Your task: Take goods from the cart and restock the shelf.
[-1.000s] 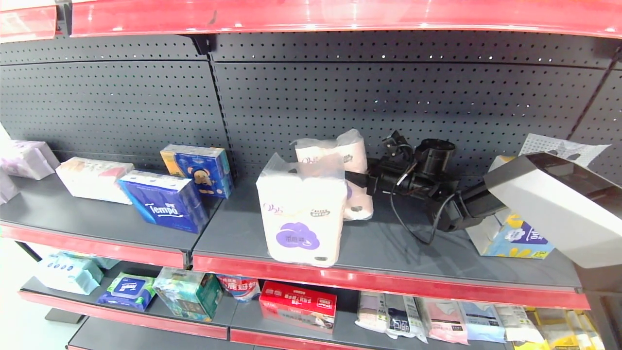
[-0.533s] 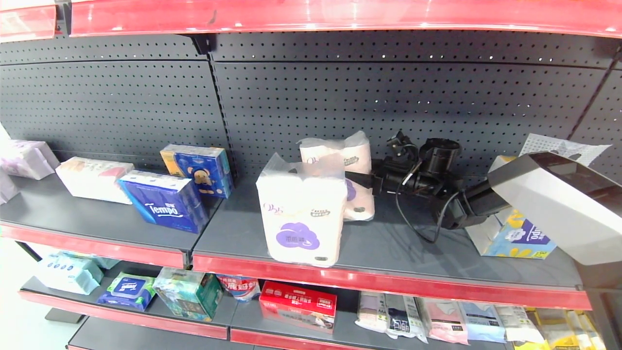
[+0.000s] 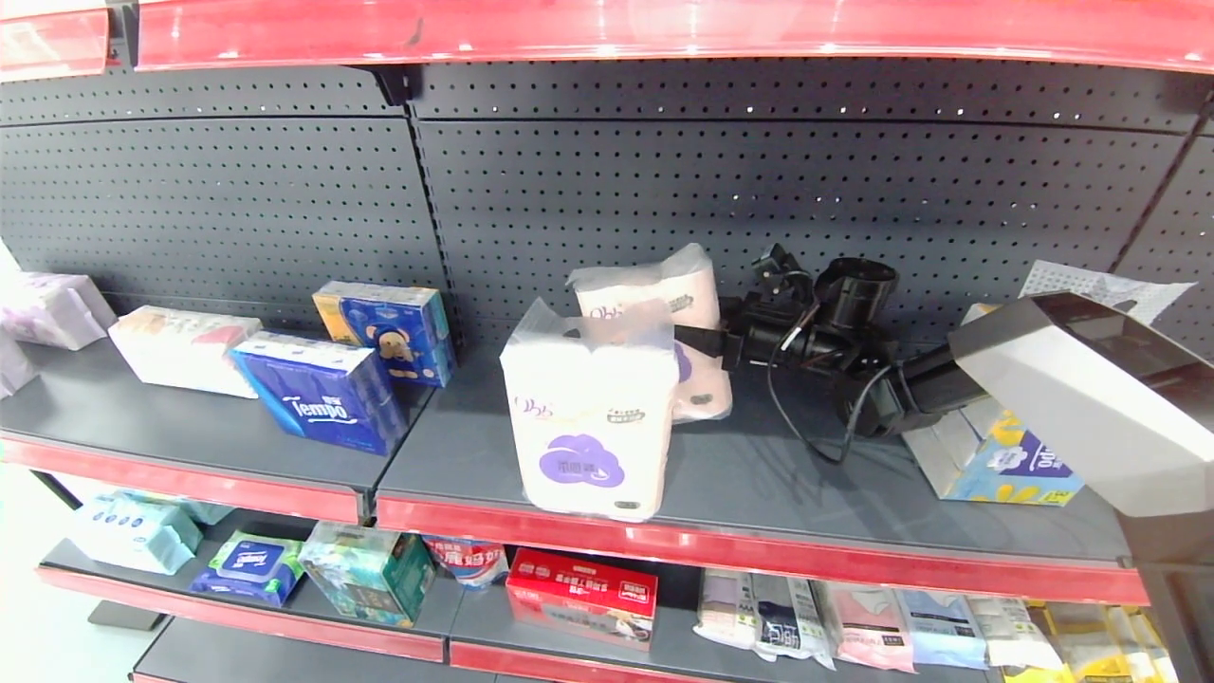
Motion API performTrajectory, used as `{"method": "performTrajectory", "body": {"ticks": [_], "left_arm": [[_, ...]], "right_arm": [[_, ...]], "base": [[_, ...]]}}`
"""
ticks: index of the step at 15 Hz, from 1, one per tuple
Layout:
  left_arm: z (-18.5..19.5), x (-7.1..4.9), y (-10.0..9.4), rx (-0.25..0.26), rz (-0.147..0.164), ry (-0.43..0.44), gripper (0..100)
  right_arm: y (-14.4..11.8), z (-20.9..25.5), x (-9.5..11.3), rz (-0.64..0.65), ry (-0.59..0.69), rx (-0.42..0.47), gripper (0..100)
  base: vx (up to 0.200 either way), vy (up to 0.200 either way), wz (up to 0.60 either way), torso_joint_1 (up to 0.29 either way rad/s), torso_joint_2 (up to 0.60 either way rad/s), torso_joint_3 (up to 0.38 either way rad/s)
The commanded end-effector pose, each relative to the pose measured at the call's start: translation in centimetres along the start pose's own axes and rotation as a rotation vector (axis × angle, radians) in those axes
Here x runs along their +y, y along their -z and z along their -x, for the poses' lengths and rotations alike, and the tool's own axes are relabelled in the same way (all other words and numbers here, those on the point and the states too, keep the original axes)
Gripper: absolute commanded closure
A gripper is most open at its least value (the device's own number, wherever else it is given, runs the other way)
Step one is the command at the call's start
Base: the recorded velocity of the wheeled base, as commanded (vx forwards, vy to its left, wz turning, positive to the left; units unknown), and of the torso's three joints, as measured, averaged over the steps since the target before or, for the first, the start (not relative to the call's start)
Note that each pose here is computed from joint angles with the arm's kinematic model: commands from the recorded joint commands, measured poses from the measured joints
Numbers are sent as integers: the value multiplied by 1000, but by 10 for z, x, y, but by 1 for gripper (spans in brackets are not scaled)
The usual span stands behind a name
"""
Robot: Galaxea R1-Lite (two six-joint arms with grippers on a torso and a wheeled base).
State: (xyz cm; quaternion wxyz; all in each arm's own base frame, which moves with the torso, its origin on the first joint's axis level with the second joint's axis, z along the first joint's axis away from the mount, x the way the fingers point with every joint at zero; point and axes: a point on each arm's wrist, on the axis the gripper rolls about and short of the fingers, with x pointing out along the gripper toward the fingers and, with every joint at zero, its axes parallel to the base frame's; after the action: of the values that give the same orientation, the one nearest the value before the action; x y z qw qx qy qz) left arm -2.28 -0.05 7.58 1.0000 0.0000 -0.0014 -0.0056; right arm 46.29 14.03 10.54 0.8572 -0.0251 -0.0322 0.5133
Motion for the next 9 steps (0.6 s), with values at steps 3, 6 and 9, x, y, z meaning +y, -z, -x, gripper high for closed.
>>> {"method": "performTrajectory", "body": {"ticks": [3,6,9], "left_arm": [[0,0,0,0,0,-1,0],[0,0,0,0,0,-1,0],[0,0,0,0,0,-1,0]], "right_arm": [[-6,-9,6,-1,-22,-17,100],[-8,-18,13,-1,-42,-26,100],[-15,-19,11,-3,-36,-43,100]], "base": [[0,0,0,0,0,0],[0,0,0,0,0,0],[0,0,0,0,0,0]]}}
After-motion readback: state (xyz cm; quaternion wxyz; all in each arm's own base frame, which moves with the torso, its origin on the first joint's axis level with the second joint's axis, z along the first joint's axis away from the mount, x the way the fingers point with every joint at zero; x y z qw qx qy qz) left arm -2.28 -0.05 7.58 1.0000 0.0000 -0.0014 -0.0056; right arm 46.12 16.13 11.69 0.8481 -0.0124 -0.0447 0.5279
